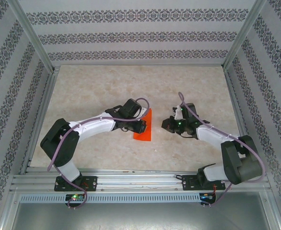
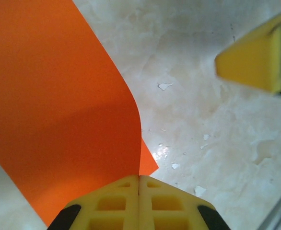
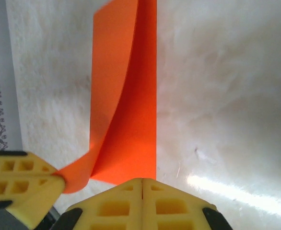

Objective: Fold a paper plane with a square sheet of paper (fold left side to right side)
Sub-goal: Fold the triangle a second time at the center of the table.

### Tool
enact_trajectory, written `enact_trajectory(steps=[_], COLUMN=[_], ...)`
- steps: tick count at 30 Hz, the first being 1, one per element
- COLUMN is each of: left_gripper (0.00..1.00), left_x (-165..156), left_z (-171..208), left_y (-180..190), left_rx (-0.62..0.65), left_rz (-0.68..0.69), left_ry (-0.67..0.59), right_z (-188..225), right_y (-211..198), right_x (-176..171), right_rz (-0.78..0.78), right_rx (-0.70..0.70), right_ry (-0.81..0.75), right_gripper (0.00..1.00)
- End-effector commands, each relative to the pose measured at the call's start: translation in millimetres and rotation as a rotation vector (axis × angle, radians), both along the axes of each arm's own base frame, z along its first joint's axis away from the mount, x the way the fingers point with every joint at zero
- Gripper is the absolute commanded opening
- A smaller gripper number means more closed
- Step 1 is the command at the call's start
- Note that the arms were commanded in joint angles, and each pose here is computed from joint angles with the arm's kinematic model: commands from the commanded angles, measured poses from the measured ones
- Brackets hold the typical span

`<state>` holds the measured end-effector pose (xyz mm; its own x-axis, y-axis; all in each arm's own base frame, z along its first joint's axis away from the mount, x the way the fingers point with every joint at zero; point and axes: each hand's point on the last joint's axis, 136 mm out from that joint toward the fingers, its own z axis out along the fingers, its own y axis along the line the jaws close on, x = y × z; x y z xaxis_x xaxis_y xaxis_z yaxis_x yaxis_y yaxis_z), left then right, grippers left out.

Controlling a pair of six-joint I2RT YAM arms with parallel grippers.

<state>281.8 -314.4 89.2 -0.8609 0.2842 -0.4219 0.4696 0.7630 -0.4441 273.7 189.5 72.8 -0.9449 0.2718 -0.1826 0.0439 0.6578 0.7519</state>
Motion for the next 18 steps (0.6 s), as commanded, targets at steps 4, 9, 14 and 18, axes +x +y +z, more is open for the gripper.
enact_trajectory(steps=[4, 9, 14, 18], left_gripper=[0.00, 0.00, 0.00, 0.00], left_x=[4.0, 1.8, -0.2, 0.3], left_z=[19.1, 9.4, 0.6, -3.2], left_y=[-2.6, 3.9, 8.3, 10.9], left_rx=[-0.139, -0.124, -0.109, -0.103], left_rz=[0.026, 0.035, 0.037, 0.034], left_ry=[0.037, 0.060, 0.070, 0.068], right_z=[-8.5, -22.4, -35.4, -44.9], right_y=[35.9, 65.4, 74.2, 74.5], right_x=[-14.8, -24.5, -29.7, -34.4], right_rz=[0.094, 0.171, 0.197, 0.218], right_rx=[0.010, -0.009, -0.031, -0.061], right_ry=[0.003, 0.043, 0.079, 0.108], right_gripper=[0.00, 0.00, 0.00, 0.00])
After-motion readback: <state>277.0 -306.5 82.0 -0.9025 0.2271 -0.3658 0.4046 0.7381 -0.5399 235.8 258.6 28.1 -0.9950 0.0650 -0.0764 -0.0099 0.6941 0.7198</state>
